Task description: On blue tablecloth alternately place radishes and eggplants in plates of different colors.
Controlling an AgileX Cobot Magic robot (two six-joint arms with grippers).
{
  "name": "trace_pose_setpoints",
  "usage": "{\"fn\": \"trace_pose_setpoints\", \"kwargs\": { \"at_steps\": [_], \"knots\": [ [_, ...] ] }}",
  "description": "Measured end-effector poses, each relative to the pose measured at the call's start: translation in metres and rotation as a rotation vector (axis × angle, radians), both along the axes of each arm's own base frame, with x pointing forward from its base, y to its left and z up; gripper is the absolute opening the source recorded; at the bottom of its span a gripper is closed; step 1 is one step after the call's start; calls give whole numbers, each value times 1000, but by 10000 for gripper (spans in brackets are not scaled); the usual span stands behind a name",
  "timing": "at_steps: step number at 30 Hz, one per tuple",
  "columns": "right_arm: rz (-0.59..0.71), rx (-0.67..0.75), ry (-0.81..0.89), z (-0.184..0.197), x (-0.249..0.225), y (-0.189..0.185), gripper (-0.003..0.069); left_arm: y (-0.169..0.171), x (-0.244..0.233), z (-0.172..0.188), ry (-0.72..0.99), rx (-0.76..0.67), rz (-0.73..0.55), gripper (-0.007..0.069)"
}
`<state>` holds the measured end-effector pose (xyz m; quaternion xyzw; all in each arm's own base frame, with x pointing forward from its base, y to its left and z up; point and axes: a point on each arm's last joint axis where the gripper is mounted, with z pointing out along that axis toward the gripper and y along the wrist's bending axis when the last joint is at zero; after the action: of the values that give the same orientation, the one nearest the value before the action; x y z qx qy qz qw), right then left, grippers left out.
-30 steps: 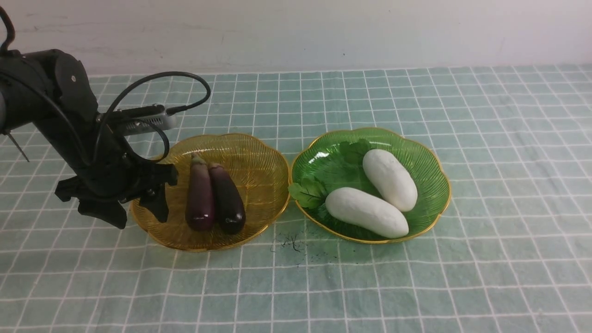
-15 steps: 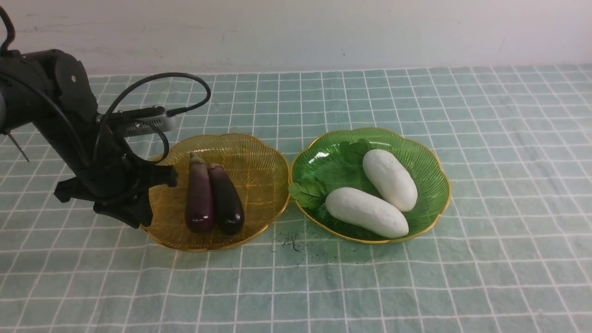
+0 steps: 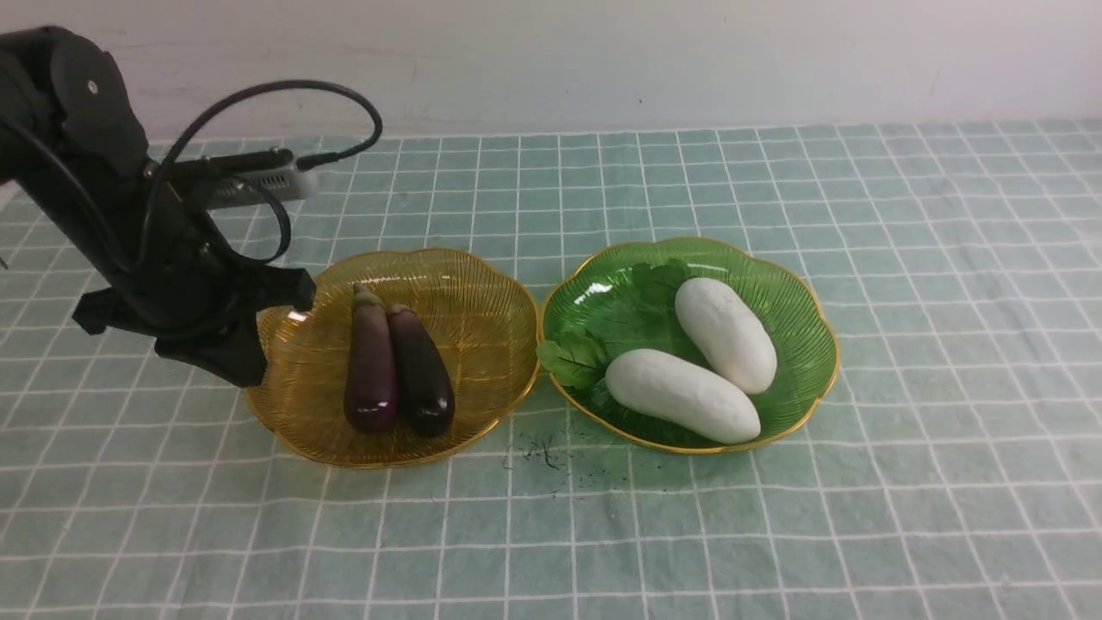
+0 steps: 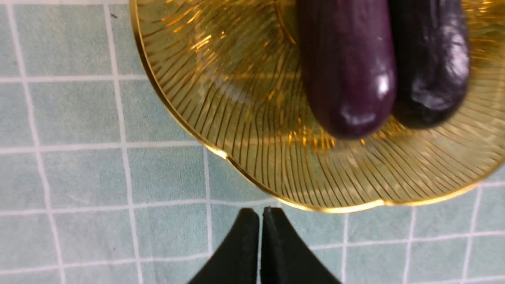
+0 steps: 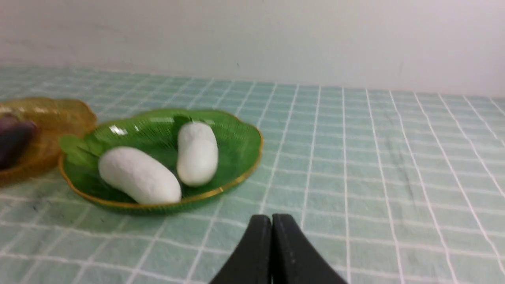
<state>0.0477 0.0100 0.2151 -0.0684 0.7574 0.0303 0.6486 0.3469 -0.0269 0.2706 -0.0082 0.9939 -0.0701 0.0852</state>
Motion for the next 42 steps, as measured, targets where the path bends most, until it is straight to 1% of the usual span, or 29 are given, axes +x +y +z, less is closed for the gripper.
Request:
{"fn": "trace_pose_setpoints", "kwargs": {
  "at_steps": [2, 3, 4, 5, 6, 9, 13, 19, 20, 23, 32, 36, 39, 42],
  "knots": [
    [-20, -27, 40, -14, 2, -1, -15, 0, -4, 12, -13, -3, -4, -8],
    [-31, -61, 83, -29, 4, -3, -15, 0, -10, 27, -43, -4, -6, -8],
    [-31, -61, 87, -30, 4, -3, -15, 0, -10, 29, -49, -4, -6, -8],
    [-35, -85, 104, -37, 5, -4, -15, 0, -17, 44, -91, -6, -7, -8],
    [-36, -88, 102, -37, 5, -4, -15, 0, -18, 46, -96, -7, -7, -8],
    [-49, -117, 74, -36, 6, -5, -15, 1, -39, 79, -183, -11, -10, -8],
    [-52, -120, 57, -35, 6, -5, -15, 2, -57, 101, -255, -12, -12, -8],
    [-53, -120, 56, -35, 6, -5, -15, 4, -96, 139, -387, -13, -25, -8],
    [-53, -120, 56, -35, 6, -5, -15, 4, -97, 140, -391, -11, -31, -8],
    [-53, -121, 56, -35, 6, -6, -15, 5, -120, 157, -463, -5, -49, -8],
    [-56, -107, 58, -35, 6, -6, -15, 6, -156, 181, -572, -4, -55, -8],
    [-67, -49, 64, -35, 6, -6, -15, 7, -173, 190, -621, 3, -69, -8],
    [-69, -38, 65, -35, 6, -6, -15, 7, -181, 191, -638, 9, -82, -8],
    [-70, -33, 65, -35, 6, -6, -15, 8, -200, 182, -638, 21, -103, -8]
  ]
}}
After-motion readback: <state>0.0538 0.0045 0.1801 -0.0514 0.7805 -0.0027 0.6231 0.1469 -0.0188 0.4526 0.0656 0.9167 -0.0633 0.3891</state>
